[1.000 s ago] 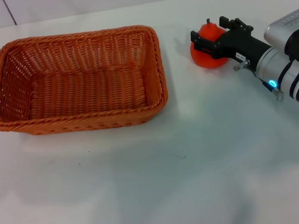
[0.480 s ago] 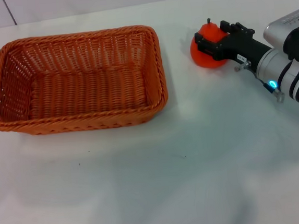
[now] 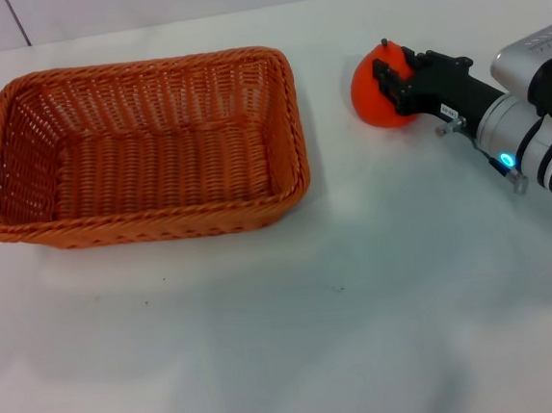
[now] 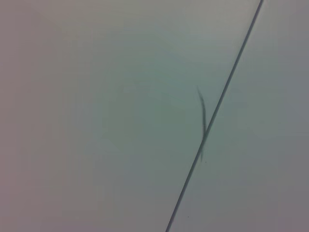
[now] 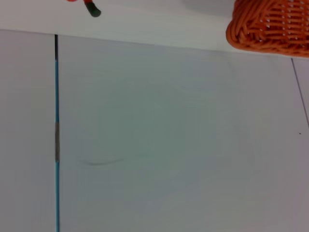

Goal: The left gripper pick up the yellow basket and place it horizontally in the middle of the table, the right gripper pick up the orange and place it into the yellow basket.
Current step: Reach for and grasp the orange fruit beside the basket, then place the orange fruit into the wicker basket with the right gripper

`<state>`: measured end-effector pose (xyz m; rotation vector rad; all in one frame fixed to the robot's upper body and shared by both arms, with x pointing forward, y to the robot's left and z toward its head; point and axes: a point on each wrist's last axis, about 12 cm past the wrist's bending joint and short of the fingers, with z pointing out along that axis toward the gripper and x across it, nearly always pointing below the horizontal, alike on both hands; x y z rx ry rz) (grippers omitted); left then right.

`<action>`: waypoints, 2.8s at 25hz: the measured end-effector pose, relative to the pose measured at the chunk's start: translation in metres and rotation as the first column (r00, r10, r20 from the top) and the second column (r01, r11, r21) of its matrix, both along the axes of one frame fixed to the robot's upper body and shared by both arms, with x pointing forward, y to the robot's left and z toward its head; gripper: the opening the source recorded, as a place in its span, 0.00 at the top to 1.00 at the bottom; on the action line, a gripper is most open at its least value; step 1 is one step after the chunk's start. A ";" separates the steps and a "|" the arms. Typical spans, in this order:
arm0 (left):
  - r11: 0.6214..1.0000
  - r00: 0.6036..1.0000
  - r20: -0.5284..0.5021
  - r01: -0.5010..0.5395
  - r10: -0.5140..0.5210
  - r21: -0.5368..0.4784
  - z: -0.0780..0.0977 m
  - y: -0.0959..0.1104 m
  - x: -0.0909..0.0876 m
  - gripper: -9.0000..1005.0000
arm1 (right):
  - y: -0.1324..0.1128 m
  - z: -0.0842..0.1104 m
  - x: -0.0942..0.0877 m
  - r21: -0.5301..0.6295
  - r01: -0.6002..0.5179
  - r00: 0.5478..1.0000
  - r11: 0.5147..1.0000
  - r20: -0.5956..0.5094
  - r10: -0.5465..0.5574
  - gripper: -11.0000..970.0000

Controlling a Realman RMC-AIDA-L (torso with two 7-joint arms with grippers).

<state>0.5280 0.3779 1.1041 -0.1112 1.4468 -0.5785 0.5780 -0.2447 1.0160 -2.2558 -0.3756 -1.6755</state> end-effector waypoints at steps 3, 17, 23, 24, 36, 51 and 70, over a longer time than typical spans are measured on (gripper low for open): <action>1.000 1.000 -0.005 0.002 -0.002 -0.007 -0.002 -0.001 0.000 0.11 | -0.001 -0.001 -0.001 0.001 0.003 1.000 1.000 -0.002 -0.003 0.52; 1.000 1.000 -0.005 0.011 -0.011 -0.016 -0.004 -0.001 -0.003 0.11 | -0.005 0.007 -0.006 0.051 -0.004 0.997 0.999 0.075 0.000 0.80; 1.000 1.000 -0.007 0.011 -0.012 -0.017 -0.005 -0.001 -0.006 0.11 | -0.002 0.028 -0.003 0.108 -0.036 0.980 0.994 0.199 0.014 0.83; 1.000 1.000 -0.008 0.012 -0.012 -0.016 -0.005 0.000 -0.006 0.11 | 0.000 0.034 -0.001 0.115 -0.050 0.975 0.992 0.221 0.024 0.83; 1.000 1.000 -0.018 0.007 -0.007 -0.016 -0.008 0.001 -0.008 0.11 | 0.063 0.073 0.030 0.085 -0.269 0.930 0.959 0.283 0.236 0.91; 1.000 1.000 -0.012 -0.019 0.019 0.003 -0.005 0.006 -0.007 0.11 | 0.137 0.085 0.022 0.080 -0.542 0.829 0.837 0.216 0.516 0.92; 1.000 1.000 -0.006 -0.014 0.014 0.006 -0.003 0.005 -0.004 0.11 | 0.124 0.083 0.015 0.176 -0.533 0.839 0.828 0.236 0.490 0.62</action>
